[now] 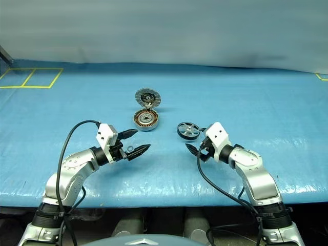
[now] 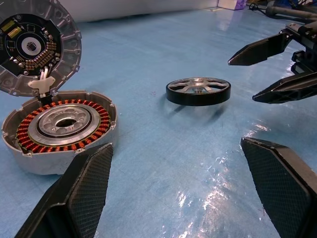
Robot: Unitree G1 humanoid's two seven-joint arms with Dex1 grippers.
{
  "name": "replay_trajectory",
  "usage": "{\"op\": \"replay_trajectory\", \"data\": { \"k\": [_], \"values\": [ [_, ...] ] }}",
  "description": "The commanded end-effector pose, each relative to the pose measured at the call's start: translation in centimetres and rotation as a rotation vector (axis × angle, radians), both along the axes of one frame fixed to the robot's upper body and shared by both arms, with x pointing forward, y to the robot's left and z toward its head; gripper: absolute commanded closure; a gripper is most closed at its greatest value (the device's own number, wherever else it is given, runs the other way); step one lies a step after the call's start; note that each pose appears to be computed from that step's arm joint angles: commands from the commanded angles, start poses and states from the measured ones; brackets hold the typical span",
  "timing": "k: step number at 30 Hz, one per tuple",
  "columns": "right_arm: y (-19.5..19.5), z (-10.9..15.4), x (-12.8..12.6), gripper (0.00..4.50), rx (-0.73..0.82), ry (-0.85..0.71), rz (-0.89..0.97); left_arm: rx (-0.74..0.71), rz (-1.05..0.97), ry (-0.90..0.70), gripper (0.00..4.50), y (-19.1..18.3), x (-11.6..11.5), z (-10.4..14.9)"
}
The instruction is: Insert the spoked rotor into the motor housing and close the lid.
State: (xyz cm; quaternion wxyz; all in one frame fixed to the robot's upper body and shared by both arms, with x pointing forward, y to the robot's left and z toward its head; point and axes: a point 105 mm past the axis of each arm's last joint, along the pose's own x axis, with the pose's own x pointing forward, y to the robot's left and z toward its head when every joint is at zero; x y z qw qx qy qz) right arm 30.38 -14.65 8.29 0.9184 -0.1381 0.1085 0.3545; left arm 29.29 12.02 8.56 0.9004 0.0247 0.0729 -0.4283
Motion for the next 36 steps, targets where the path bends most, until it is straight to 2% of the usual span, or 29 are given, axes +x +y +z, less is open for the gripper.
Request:
{"op": "replay_trajectory", "data": {
  "k": [1,36],
  "values": [
    [0.05,1.37,0.24,0.03,-0.001,-0.059,0.005,-0.001,-0.017,-0.027,0.00,-0.42,-0.06,0.55],
    [0.32,1.38,0.27,0.03,-0.012,-0.076,0.005,0.059,-0.009,-0.057,0.00,-0.17,0.70,0.71]
  ]
}}
